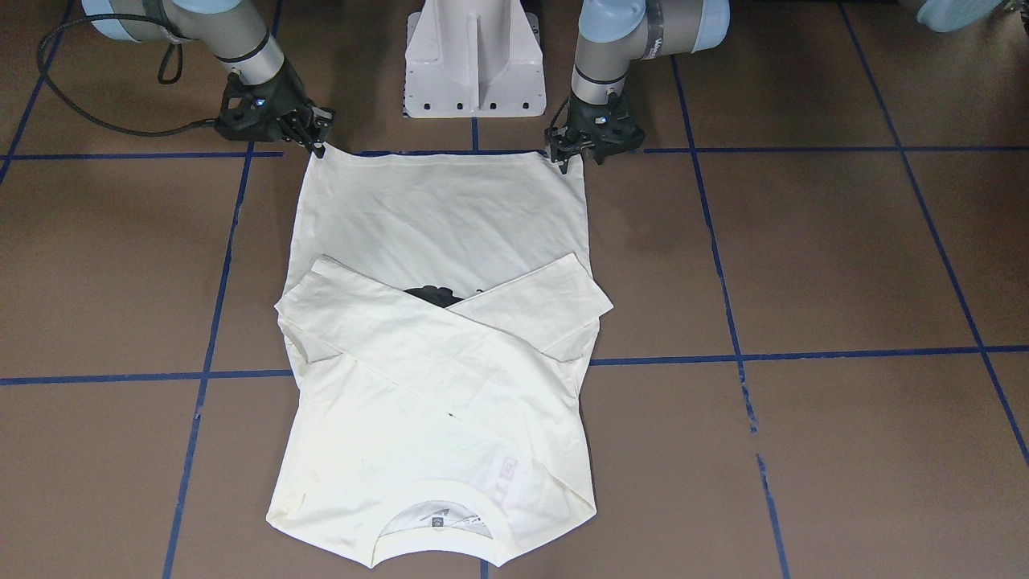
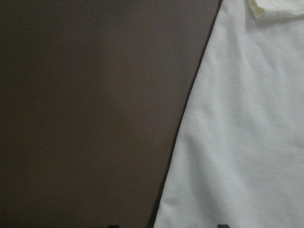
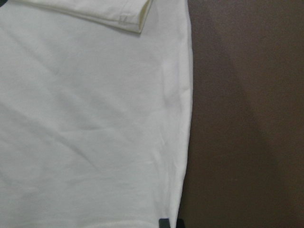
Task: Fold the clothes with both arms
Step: 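Move both grippers to the hem corners nearest the robot, then grasp the hem corners with both grippers and lift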
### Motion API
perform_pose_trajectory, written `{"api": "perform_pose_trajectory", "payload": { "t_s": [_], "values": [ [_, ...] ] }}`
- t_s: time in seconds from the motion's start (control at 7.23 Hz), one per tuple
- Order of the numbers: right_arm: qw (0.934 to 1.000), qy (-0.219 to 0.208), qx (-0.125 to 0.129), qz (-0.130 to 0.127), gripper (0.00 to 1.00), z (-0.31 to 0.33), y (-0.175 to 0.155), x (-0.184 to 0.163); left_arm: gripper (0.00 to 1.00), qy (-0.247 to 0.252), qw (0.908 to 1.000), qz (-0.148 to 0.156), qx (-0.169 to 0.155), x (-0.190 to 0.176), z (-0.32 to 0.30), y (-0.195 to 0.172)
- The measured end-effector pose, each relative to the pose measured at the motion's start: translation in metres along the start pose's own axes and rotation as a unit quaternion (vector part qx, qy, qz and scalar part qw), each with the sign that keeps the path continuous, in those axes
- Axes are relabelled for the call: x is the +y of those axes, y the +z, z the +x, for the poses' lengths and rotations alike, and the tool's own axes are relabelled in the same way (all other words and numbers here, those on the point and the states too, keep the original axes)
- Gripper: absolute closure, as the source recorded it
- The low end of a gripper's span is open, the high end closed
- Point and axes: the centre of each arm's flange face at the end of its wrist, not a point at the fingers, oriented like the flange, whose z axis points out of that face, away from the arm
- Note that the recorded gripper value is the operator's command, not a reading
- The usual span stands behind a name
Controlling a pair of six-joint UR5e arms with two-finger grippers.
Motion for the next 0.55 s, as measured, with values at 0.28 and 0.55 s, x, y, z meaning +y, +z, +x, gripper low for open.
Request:
{"api": "perform_pose_trajectory", "payload": {
  "t_s": [0.28,0.55],
  "values": [
    [1.0,0.002,-0.004,-0.003,1.0,-0.001,-0.005,-0.003,0.38,0.002,1.0,-0.002,-0.001,0.004,0.001,0.002],
    [0.9999,0.006,-0.006,-0.006,1.0,0.0,-0.01,-0.007,0.57,0.007,0.9999,-0.008,-0.008,0.012,0.002,0.012]
  ]
}}
